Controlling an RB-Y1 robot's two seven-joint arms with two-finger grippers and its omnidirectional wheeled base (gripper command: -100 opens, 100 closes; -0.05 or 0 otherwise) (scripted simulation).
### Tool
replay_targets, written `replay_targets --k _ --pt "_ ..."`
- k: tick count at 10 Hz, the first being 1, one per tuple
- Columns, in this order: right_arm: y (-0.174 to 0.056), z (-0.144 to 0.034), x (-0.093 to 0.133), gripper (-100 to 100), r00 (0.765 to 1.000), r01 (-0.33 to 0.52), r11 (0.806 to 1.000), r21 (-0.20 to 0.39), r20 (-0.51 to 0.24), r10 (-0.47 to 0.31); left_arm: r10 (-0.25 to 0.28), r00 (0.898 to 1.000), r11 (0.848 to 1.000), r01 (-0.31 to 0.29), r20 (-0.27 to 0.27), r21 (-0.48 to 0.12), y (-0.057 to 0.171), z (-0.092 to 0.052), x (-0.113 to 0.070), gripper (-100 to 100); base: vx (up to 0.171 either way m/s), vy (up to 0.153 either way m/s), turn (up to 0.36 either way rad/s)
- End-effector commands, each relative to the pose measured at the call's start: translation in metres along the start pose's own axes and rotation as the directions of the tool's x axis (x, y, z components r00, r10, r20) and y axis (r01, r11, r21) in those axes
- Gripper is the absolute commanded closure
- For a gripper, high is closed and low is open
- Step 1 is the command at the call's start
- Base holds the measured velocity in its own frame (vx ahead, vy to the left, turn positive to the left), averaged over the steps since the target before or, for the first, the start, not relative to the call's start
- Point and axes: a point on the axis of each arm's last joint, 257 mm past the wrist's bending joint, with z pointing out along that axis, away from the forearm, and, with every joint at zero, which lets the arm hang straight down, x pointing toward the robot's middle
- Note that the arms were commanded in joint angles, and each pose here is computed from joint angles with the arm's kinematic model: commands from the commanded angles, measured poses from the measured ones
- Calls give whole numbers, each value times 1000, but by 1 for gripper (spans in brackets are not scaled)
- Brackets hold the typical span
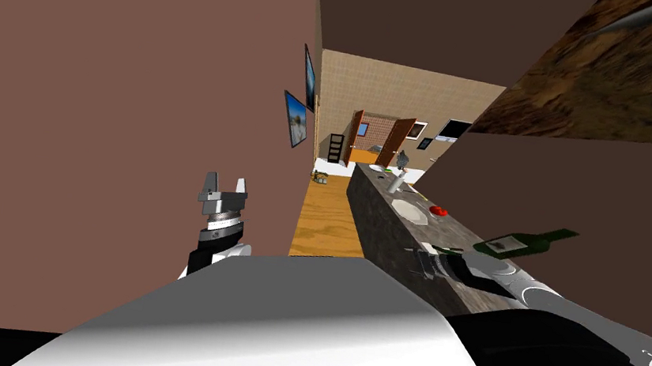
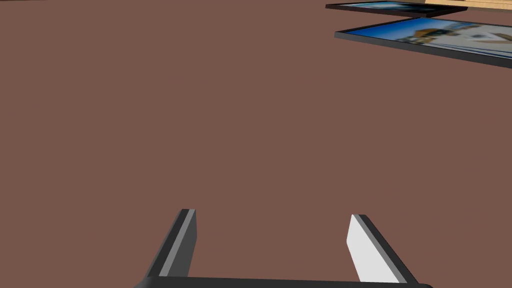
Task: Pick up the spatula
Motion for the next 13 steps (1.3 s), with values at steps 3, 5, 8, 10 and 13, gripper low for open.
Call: replay_targets --k 3,5,8,10,13 --pt "-4 -36 59 -100 986 70 997 -34 -150 -75 -1 1000 1000 1 0 0 0 0 0 0 26 -7 141" --pt "-3 -41 68 -100 983 57 998 -31 -171 -61 -5 1000 1000 5 -2 -3 1 0 2 0 45 -23 40" --pt "5 -73 114 -100 949 95 992 -81 -292 -115 -6 1000 1000 6 -3 -3 1 0 2 0 39 -32 146" --pt "16 -93 144 -100 923 86 991 -106 -365 -120 -6 1000 1000 6 -3 -3 1 0 2 0 26 -30 56" --pt "29 -107 164 -100 900 81 987 -136 -416 -131 -6 1000 1000 6 -3 -3 1 0 2 0 43 -48 93"
